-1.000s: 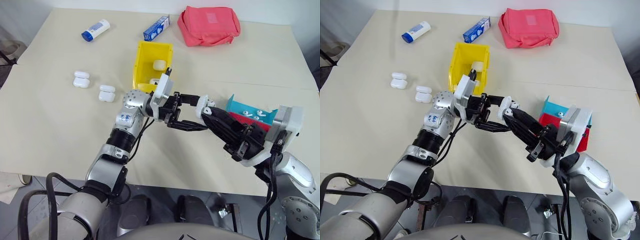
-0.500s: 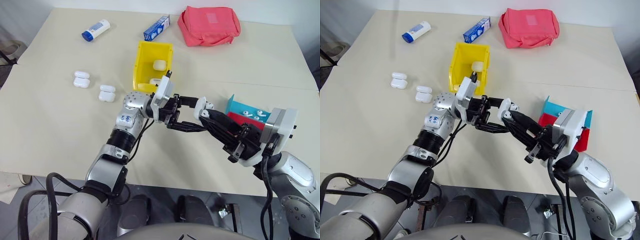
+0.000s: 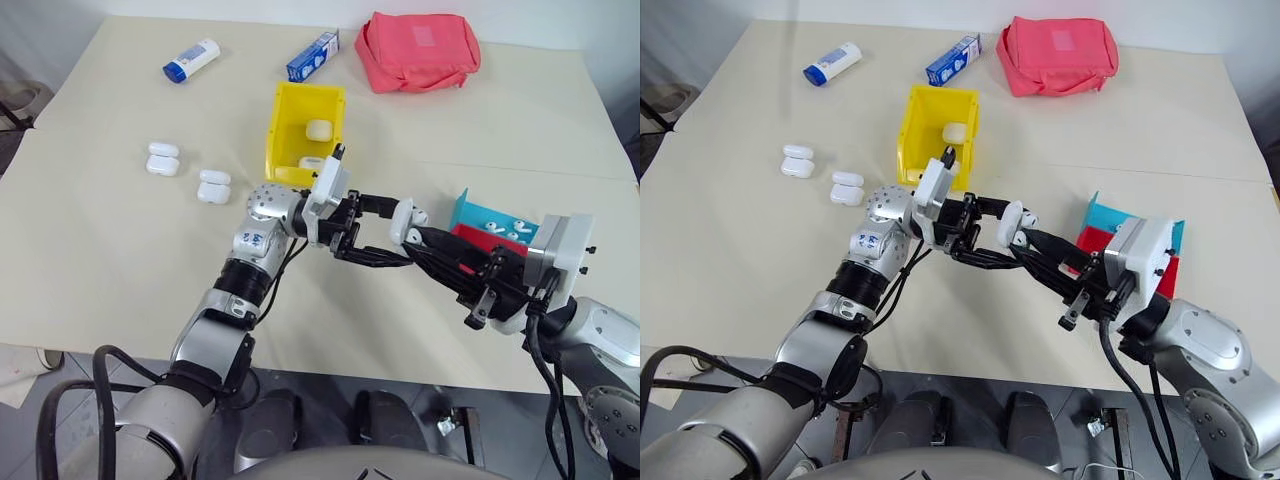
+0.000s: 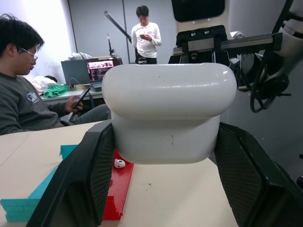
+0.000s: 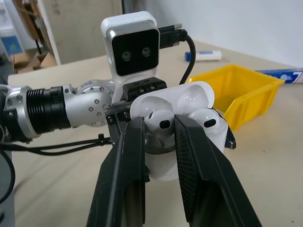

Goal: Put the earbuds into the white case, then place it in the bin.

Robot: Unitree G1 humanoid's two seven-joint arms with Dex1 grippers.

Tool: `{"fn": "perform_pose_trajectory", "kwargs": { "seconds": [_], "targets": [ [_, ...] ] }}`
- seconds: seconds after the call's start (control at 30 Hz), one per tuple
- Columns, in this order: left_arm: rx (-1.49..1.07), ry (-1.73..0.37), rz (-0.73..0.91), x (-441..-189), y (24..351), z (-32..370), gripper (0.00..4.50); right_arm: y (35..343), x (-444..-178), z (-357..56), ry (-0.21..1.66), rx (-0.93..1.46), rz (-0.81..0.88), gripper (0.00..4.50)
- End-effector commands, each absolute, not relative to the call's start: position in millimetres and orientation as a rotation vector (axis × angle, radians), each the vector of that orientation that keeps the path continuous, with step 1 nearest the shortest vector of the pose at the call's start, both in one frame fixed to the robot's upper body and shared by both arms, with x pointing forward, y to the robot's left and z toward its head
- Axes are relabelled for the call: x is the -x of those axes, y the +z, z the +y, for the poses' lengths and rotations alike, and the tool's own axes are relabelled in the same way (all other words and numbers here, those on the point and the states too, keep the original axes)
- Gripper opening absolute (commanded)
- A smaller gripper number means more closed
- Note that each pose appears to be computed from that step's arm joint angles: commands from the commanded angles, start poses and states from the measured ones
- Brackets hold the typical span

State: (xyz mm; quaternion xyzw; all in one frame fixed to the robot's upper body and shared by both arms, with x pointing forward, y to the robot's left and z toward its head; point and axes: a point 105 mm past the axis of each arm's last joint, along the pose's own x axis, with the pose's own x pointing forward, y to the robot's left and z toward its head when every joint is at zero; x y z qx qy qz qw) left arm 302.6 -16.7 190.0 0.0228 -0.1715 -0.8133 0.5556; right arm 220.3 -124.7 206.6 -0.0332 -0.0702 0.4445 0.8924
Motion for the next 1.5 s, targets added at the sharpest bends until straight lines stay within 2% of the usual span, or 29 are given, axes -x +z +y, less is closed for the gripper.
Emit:
{"fn": "perform_pose_trajectory", "kwargs": {
  "seconds": [0.03,0.27,0.73,0.8,0.83,1.2,1.5],
  "targets": [
    [-0.095,-2.011,-0.567,-288.3,211.5,-14.8,2.80,178.0,-229.8,-132.9,0.886,0.060,0.032,0.52],
    [-0.140,-2.038,-0.571,-284.4,205.7,-14.8,2.80,170.4,-229.9,-130.8,0.908,0.090,0.135,0.52],
    [-0.144,-2.002,-0.576,-290.5,206.3,-15.0,2.80,174.9,-228.2,-130.6,0.879,0.090,0.137,0.52],
    [-0.143,-1.996,-0.573,-291.6,205.8,-15.2,2.80,178.3,-229.2,-130.4,0.872,0.090,0.116,1.24],
    [-0.140,-1.992,-0.571,-292.3,205.8,-15.5,2.80,181.0,-229.6,-130.0,0.870,0.090,0.099,1.46],
    [-0.125,-1.981,-0.549,-295.9,203.5,-16.2,2.80,191.5,-228.4,-126.3,0.874,0.103,0.060,1.46],
    [-0.141,-1.962,-0.463,-304.8,190.6,-10.4,2.80,217.9,-224.7,-132.7,0.833,0.165,0.002,1.46]
  ]
}}
